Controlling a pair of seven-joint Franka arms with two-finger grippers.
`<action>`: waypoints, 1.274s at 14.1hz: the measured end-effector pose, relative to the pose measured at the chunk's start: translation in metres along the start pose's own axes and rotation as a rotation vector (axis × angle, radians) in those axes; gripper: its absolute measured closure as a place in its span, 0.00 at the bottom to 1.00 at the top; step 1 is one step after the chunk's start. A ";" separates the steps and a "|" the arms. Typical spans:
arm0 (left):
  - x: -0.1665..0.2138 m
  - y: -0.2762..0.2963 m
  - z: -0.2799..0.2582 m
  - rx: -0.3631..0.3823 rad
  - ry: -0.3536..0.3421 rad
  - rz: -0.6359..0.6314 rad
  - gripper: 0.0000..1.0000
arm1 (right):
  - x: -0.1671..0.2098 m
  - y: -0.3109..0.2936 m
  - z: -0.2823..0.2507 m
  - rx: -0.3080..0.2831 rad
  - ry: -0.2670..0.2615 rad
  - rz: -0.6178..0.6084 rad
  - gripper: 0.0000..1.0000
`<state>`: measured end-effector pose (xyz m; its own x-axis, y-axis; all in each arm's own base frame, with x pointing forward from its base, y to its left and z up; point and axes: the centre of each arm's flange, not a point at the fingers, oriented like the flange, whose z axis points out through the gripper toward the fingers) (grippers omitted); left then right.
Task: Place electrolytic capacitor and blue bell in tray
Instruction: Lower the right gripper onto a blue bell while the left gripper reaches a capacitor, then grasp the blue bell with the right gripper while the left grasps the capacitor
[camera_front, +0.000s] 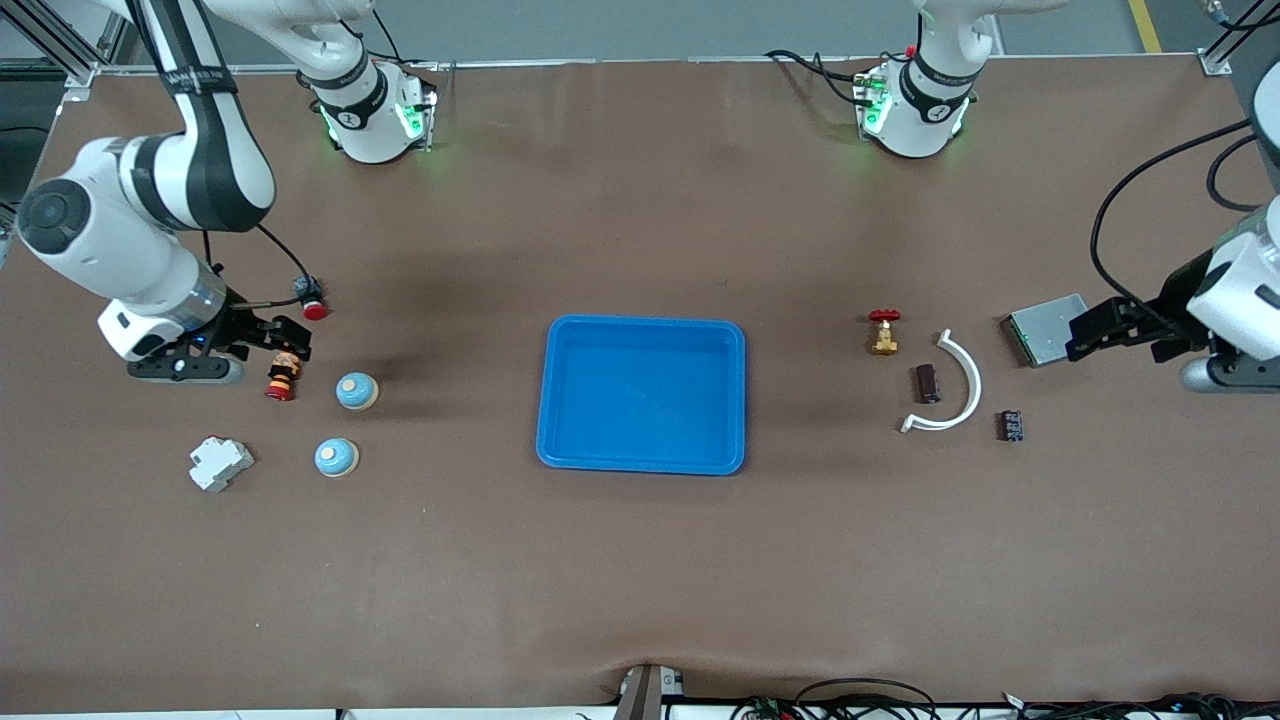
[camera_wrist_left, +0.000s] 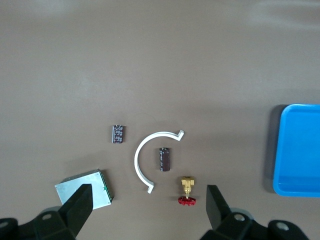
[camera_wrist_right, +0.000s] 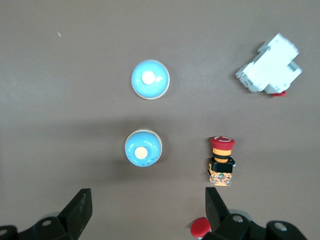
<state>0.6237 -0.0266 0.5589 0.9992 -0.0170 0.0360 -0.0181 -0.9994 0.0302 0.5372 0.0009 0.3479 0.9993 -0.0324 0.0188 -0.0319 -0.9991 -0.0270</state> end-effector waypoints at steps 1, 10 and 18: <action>0.005 -0.002 0.013 0.013 -0.014 0.002 0.00 | 0.001 0.000 0.013 -0.001 -0.001 0.001 0.00; 0.040 -0.049 0.126 0.070 -0.107 0.155 0.00 | 0.000 -0.004 0.138 -0.006 0.045 -0.007 0.00; 0.055 -0.051 0.215 0.056 -0.158 0.177 0.00 | -0.004 -0.024 0.156 -0.005 0.032 -0.001 0.00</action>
<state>0.6870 0.0166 0.3449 0.9739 -0.1918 -0.1213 -0.1954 -0.9806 -0.0180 0.5375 0.0288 0.1928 0.9982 -0.0319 0.0506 -0.0308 -0.9993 -0.0221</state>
